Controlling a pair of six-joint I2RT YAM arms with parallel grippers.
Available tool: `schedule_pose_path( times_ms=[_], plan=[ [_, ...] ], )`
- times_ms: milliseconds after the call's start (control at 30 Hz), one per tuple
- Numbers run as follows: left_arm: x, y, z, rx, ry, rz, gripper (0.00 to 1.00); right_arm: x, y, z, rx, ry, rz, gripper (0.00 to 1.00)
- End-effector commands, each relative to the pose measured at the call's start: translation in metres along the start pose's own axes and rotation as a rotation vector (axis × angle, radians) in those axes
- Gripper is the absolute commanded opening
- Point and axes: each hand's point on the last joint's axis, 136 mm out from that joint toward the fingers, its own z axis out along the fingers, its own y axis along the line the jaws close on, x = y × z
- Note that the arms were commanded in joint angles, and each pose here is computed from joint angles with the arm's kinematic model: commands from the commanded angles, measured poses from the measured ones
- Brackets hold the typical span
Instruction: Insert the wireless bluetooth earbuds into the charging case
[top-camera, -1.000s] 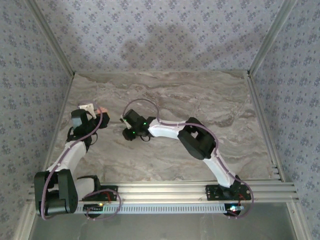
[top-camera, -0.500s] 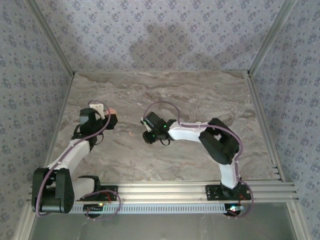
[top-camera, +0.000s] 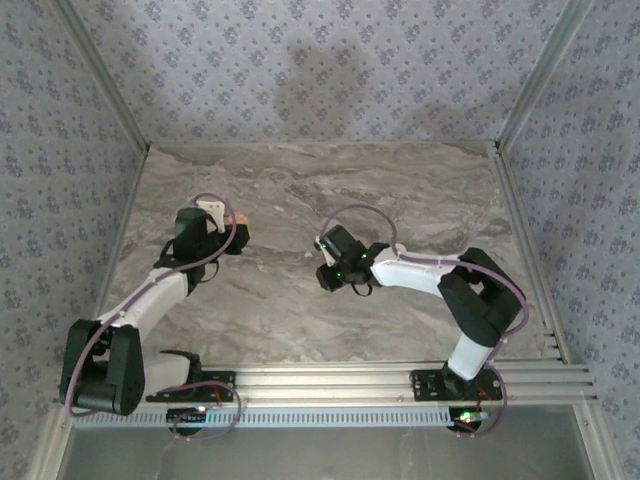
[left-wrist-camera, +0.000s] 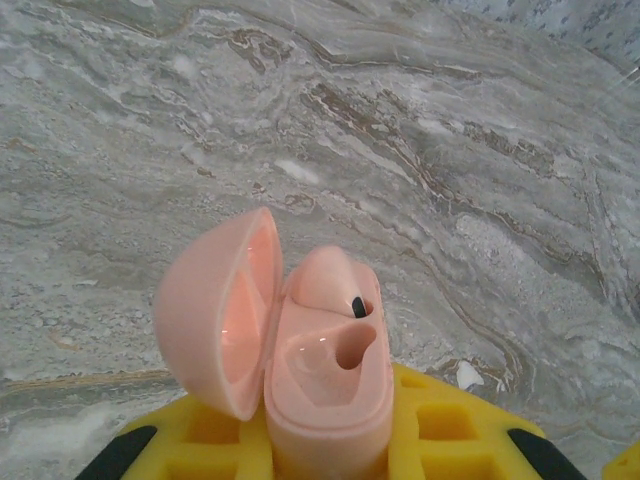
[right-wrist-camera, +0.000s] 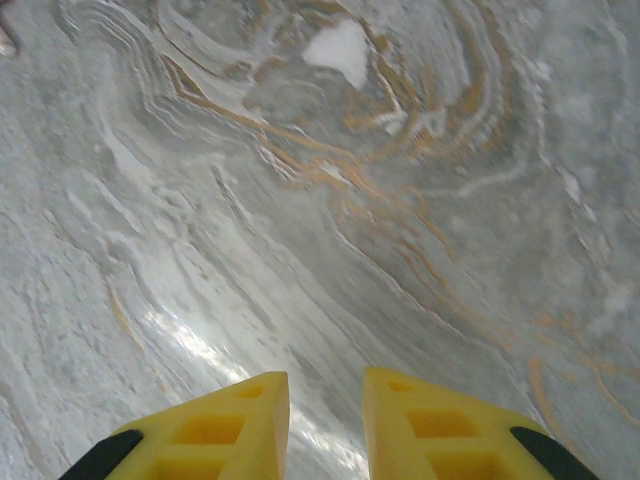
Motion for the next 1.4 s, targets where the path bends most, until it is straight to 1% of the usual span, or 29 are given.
schedule_pose_path(
  times_ms=[0, 167, 333, 500, 667, 733, 767, 867, 933, 1033, 1133, 1367],
  plan=[
    [-0.015, -0.007, 0.001, 0.005, -0.022, 0.027, 0.01, 0.01, -0.005, -0.013, -0.012, 0.03, 0.005, 0.27],
    [-0.014, -0.011, 0.005, 0.015, -0.014, 0.03, 0.01, 0.011, -0.01, -0.025, -0.03, 0.036, 0.025, 0.28],
    [-0.014, -0.014, 0.007, 0.024, -0.014, 0.034, 0.01, 0.002, -0.005, -0.041, -0.055, 0.034, 0.036, 0.3],
    [-0.016, -0.013, 0.008, 0.025, -0.029, 0.025, 0.01, -0.007, 0.0, -0.054, -0.077, 0.05, 0.087, 0.44],
    [-0.016, -0.014, 0.012, 0.031, -0.024, 0.02, 0.01, -0.016, -0.003, -0.064, -0.028, 0.097, 0.2, 0.47],
    [-0.014, -0.012, 0.013, 0.028, -0.017, 0.022, 0.01, -0.012, -0.003, -0.062, -0.012, 0.141, 0.233, 0.48],
    [-0.013, -0.012, 0.013, 0.027, -0.015, 0.026, 0.01, -0.024, 0.002, -0.065, -0.022, 0.131, 0.24, 0.49],
    [-0.011, -0.011, 0.014, 0.021, -0.007, 0.026, 0.01, -0.03, 0.011, -0.06, -0.026, 0.152, 0.244, 0.51],
    [-0.009, -0.007, 0.014, 0.008, -0.002, 0.023, 0.01, -0.04, 0.02, -0.055, -0.04, 0.142, 0.235, 0.51],
    [-0.006, 0.002, 0.013, -0.012, -0.005, -0.009, 0.01, -0.06, 0.037, -0.044, -0.074, 0.097, 0.189, 0.51],
    [-0.004, 0.016, 0.008, -0.031, -0.016, -0.058, 0.0, -0.077, 0.052, -0.031, -0.077, 0.073, 0.132, 0.51],
    [-0.006, 0.043, -0.011, -0.077, -0.041, -0.112, 0.01, -0.096, 0.084, 0.01, -0.044, 0.104, -0.011, 0.51]
  ],
)
